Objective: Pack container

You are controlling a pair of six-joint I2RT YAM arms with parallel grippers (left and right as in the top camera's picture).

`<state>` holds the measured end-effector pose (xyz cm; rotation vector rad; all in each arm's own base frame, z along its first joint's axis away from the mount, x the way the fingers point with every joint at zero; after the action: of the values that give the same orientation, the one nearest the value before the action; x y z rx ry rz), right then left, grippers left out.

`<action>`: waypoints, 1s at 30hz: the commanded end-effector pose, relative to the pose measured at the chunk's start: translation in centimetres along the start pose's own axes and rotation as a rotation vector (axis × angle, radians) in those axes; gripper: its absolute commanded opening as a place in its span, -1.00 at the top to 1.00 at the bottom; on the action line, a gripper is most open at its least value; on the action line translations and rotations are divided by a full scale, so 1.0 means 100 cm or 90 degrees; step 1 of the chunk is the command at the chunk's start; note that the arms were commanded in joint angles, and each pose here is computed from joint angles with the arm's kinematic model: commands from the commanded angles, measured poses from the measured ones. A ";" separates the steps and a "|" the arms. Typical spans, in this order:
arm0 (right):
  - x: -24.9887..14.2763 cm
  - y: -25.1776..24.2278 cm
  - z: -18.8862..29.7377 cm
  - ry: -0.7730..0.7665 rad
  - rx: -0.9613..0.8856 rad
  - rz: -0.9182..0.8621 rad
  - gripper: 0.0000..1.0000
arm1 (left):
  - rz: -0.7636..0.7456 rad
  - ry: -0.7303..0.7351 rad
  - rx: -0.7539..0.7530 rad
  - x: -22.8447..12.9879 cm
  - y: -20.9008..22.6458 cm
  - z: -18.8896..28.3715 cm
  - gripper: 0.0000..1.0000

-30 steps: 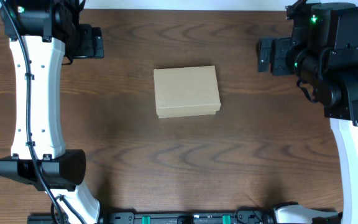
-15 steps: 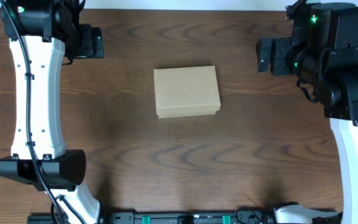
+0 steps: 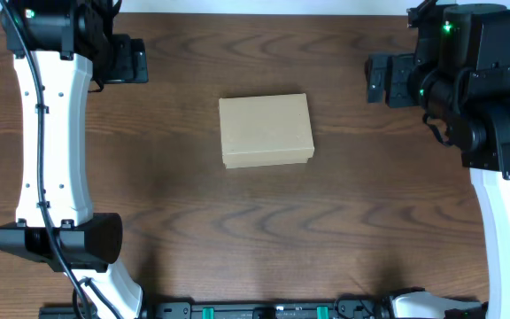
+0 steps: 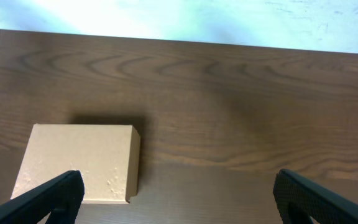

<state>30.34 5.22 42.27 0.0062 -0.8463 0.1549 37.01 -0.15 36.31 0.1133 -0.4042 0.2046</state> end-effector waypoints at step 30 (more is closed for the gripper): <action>0.004 -0.005 0.009 -0.025 -0.010 -0.049 -0.98 | 0.004 0.000 0.013 0.002 0.004 -0.002 -0.91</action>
<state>30.41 5.21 42.35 0.0164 -0.8520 0.1302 37.01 -0.15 36.31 0.1133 -0.4042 0.2046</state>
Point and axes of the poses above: each gripper's point midway between its finger pads, its own z axis back along the fingers, its own y axis along the line the jaws close on, x = y × z, the point moved 8 cm from there along z, back along the fingers, and after that the axes turned 6 degrees about z, right-handed, at the moved point
